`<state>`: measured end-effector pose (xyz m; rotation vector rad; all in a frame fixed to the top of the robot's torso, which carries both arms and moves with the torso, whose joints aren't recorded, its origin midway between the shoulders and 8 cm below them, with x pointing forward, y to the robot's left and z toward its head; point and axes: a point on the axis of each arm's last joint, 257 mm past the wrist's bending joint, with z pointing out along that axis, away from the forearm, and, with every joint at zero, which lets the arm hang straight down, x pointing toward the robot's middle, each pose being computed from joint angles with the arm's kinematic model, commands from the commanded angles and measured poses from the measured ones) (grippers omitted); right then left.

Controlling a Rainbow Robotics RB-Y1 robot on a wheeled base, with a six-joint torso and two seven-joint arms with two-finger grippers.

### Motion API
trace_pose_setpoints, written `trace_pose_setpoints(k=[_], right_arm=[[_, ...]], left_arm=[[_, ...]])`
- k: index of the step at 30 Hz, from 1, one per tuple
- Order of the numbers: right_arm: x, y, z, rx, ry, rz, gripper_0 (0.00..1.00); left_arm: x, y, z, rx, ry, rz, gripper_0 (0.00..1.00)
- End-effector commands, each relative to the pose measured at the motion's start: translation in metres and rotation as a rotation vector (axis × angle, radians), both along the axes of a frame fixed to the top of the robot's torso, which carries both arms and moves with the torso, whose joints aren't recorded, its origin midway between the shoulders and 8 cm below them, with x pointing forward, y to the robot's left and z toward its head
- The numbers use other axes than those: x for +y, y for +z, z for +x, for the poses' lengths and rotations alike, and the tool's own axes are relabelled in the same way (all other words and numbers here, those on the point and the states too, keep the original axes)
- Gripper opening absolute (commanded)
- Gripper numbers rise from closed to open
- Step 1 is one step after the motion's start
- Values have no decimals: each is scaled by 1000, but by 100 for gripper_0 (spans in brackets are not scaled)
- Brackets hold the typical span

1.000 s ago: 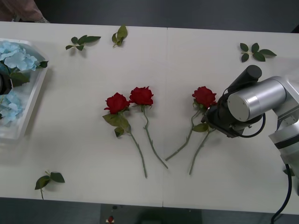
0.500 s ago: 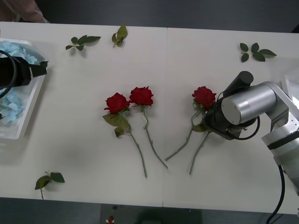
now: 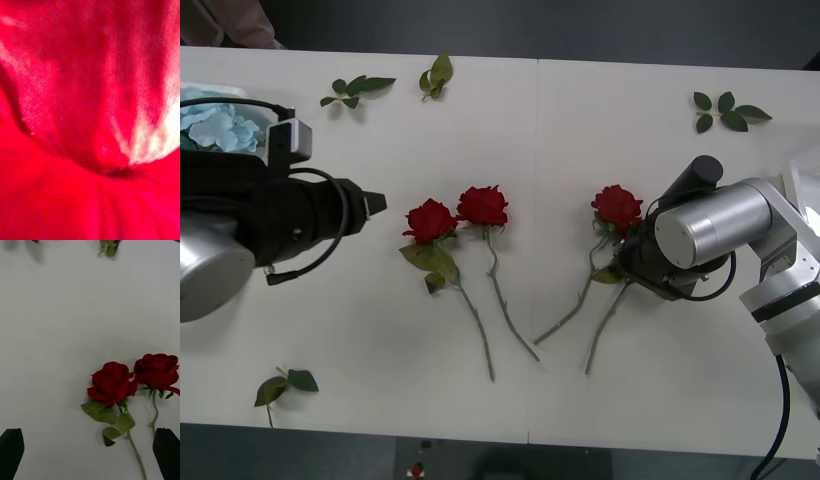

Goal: Put the red flowers into the right box and the blue flowers into the left box

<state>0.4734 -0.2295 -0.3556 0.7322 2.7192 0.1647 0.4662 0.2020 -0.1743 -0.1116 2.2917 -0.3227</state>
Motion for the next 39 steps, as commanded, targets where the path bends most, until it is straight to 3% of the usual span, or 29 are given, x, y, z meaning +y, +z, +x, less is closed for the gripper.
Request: trace_pose_setpoints(k=[1,13,14,15,16,17,19,31,39], right_arm=[[9,15,14,-37,63,-14,100],[9,13,14,-35,61,-8,100],[9,12,14,-34,63,-7,94],[9,12,14,-34,63,-7,80],[9,12,14,-34,63,-7,60],[10,12,13,-32,61,-6,31],[8,12,13,-32,61,-9,2],[7,11,15,-32,57,-8,0],[-4,53,23,-68,72,-48,0]], left_arm=[[-22,12,8,-31,6,-28,100],[-58,-27,19,30,-39,42,100],[-60,-31,23,35,-41,54,100],[-63,-33,25,37,-42,59,100],[-64,-37,26,43,-41,66,100],[-67,-38,29,43,-44,75,100],[-70,-44,32,53,-47,94,100],[-90,-77,35,110,-68,162,100],[-107,-99,24,160,-27,118,100]])
